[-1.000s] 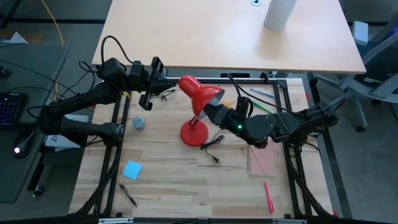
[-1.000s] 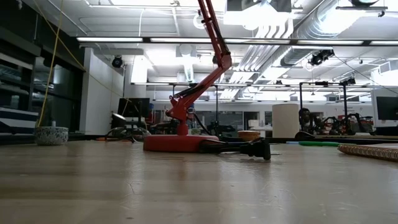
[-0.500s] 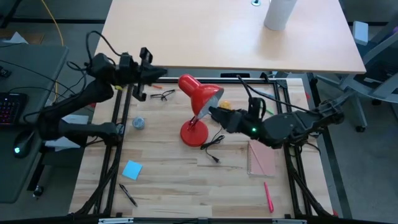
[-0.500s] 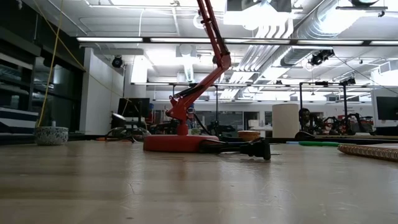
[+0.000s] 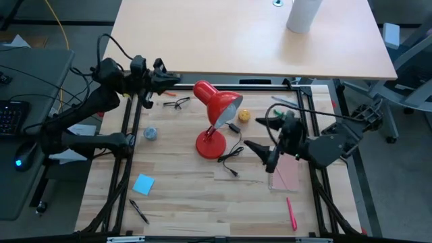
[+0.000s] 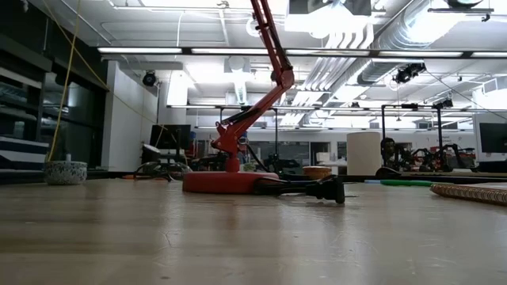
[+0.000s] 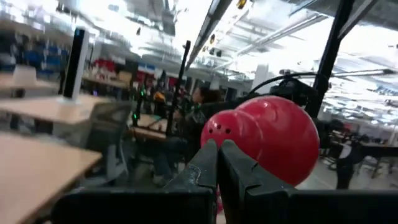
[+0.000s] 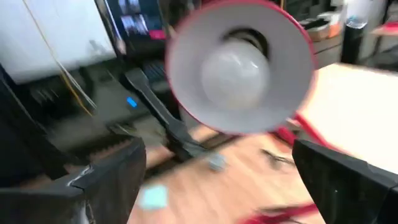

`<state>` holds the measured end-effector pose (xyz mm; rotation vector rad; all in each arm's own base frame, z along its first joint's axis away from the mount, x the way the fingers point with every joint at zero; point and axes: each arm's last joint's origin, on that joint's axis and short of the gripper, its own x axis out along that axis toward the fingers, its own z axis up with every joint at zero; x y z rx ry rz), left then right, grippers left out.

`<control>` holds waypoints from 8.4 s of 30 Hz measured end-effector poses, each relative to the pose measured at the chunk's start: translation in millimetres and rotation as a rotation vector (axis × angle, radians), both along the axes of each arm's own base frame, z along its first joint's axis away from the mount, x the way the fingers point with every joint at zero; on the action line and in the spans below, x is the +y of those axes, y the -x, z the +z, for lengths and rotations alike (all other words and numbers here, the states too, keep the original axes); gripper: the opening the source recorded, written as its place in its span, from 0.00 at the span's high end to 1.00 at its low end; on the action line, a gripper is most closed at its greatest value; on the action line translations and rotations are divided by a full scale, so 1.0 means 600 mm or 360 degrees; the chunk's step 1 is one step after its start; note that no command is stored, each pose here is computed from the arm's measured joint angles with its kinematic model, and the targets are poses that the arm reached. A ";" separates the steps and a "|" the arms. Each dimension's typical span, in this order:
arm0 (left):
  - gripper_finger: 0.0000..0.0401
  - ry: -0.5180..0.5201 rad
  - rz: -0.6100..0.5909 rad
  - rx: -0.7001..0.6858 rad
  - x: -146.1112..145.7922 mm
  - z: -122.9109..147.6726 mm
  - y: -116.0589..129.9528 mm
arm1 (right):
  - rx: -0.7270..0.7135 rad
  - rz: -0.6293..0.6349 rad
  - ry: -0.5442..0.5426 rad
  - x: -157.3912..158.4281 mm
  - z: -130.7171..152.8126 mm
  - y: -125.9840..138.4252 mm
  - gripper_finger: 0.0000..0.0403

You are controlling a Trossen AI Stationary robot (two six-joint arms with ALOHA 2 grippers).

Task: Screw lightbulb
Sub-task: Insert the lightbulb into the lamp

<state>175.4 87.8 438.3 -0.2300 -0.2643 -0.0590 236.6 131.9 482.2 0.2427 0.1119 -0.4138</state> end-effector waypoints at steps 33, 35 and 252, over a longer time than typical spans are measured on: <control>1.00 0.0327 0.0629 0.0271 -0.071 -0.023 0.031 | 0.0212 -0.0262 -0.0034 -0.163 -0.089 0.263 0.02; 1.00 0.0347 0.0622 0.0290 -0.078 -0.022 0.058 | 0.0184 -0.0268 -0.0055 -0.164 -0.090 0.264 0.02; 1.00 -0.0467 -0.0626 0.0476 0.071 0.010 -0.065 | -0.1033 -0.0265 -0.1317 -0.045 -0.056 -0.113 0.24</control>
